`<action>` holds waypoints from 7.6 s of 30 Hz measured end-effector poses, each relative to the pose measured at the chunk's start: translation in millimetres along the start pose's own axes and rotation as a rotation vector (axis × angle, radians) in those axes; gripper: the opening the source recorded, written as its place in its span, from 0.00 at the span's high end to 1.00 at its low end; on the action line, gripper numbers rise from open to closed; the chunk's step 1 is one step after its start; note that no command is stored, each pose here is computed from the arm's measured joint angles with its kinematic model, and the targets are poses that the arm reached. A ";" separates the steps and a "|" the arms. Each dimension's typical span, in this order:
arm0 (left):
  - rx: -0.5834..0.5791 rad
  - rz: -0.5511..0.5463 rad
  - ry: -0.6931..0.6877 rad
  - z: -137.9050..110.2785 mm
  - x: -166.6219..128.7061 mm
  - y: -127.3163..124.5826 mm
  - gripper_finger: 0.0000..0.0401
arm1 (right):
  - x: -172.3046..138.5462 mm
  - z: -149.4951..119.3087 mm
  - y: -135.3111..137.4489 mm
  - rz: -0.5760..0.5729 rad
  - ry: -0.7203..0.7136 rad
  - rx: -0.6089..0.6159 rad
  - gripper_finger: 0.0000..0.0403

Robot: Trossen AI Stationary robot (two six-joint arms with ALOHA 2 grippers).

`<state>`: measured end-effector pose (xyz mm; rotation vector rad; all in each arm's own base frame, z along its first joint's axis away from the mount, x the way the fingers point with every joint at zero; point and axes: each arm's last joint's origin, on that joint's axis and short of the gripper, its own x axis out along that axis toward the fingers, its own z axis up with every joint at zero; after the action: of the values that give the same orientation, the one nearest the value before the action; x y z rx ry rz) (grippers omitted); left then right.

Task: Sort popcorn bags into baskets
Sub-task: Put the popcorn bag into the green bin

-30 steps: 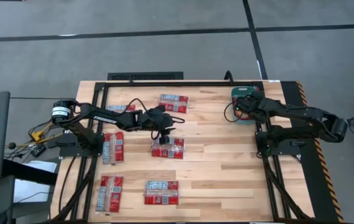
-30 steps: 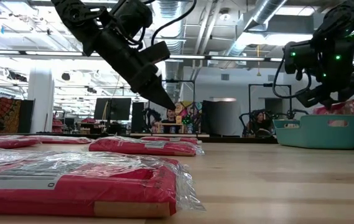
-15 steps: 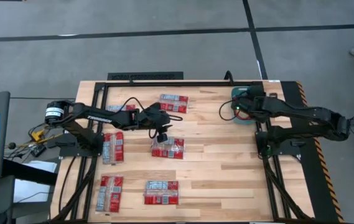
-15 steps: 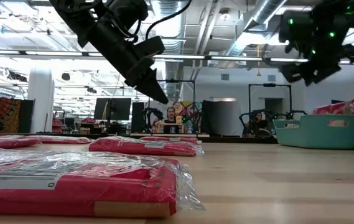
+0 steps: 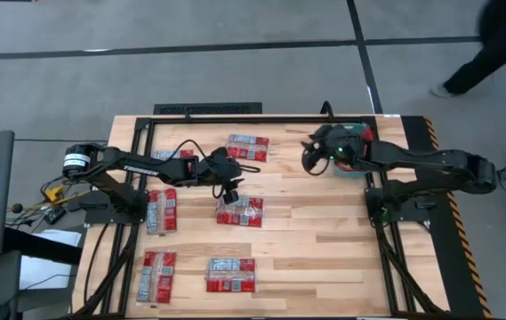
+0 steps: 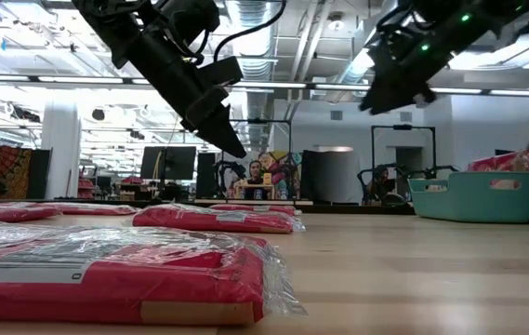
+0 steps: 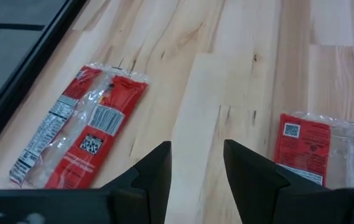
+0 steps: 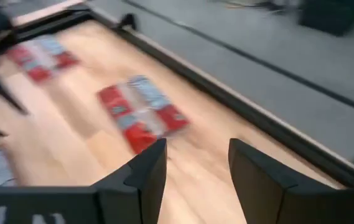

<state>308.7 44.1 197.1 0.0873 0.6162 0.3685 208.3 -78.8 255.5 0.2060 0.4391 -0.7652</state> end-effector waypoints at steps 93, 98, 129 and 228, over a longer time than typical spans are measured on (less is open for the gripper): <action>-0.129 -0.077 -0.451 -46.3 -86.4 7.4 0.66 | 41.5 -26.9 36.8 0.376 0.101 -0.008 0.99; -0.156 -0.094 -0.482 -53.4 -99.7 10.1 0.66 | -1.2 -32.0 42.0 0.516 0.028 0.009 0.99; -0.168 -0.097 -0.425 -60.0 -96.4 4.8 0.66 | -84.2 -26.5 40.0 0.602 -0.202 0.026 0.99; -0.040 -0.051 -0.615 -144.8 -157.4 32.1 0.66 | -141.5 -68.3 -40.8 0.333 -0.093 0.218 0.99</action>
<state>96.2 12.7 171.5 0.1395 0.0033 0.2838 68.4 3.4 258.2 0.4340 0.2244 -0.4917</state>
